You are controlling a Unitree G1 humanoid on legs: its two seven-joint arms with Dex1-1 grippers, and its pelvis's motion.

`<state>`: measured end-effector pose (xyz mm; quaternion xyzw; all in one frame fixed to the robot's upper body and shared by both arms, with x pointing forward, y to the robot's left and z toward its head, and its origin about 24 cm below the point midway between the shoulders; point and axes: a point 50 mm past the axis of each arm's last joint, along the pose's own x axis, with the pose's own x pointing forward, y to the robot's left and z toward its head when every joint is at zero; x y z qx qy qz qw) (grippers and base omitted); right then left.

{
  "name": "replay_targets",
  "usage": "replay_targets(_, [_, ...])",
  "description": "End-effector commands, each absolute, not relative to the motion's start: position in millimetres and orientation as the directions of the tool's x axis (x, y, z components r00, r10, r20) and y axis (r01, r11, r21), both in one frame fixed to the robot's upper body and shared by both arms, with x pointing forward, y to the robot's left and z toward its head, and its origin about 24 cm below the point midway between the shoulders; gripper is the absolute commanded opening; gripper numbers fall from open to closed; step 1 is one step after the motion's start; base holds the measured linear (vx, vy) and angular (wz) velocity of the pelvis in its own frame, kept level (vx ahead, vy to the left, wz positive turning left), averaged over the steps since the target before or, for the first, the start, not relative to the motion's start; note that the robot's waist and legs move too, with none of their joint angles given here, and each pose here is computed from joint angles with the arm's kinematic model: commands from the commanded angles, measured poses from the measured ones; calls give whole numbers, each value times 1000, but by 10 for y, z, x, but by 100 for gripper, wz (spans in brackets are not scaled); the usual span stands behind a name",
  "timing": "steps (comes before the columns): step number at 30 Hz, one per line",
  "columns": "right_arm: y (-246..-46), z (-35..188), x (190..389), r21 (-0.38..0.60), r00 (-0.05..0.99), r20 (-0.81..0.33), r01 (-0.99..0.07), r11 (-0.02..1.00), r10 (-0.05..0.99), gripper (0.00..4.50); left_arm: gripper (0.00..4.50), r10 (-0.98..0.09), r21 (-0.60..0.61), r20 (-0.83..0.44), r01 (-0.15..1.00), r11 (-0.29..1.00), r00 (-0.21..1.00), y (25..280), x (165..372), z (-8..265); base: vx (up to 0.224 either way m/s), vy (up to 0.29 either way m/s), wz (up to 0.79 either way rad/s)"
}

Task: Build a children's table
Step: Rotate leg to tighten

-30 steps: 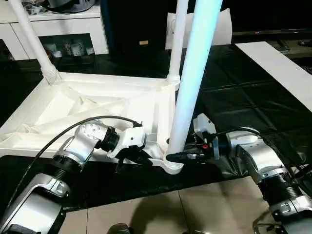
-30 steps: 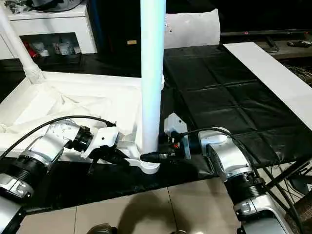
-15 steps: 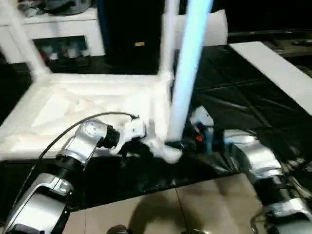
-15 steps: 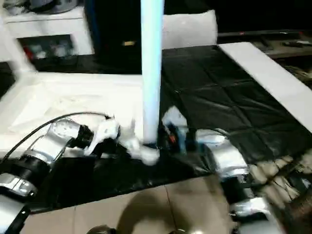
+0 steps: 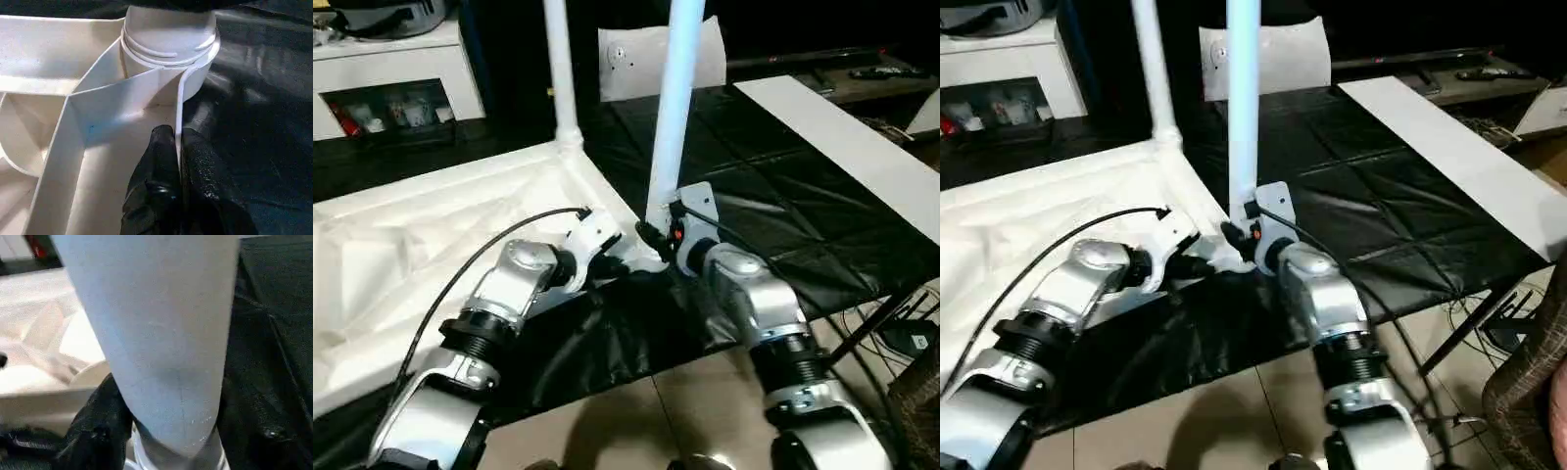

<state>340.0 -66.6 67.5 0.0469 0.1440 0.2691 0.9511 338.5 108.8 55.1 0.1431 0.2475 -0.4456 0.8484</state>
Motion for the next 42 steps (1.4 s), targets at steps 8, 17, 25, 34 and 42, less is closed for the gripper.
replay_targets(8, [-623, 706, 3106, 155, 631, -123, -750, 643, 766, 351, 0, -815, 117, -447, 928, 355, 368, 1059, 3291, 701, 0, 0, 0])
replay_targets(17, [-1130, 747, 2948, 6, 406, -193, -910, 415, 893, 397, 0, -831, 74, -548, 995, 65, 95, 1296, 3100, 600, 0, 0, 0])
replay_targets(25, [-1263, 817, 2887, 51, 202, -222, -975, 218, 954, 397, 0, -793, 33, -605, 994, -107, -65, 1404, 3016, 609, 0, 0, 0])
replay_targets(34, [-1298, 801, 2817, 134, -26, -265, -991, 10, 964, 321, 0, -753, -2, -632, 972, -235, -183, 1410, 2920, 581, 0, 0, 0])
replay_targets(42, [-1292, 759, 2809, 138, -77, -296, -990, -37, 952, 253, 0, -752, 15, -636, 972, -233, -171, 1395, 2948, 583, 0, 0, 0])
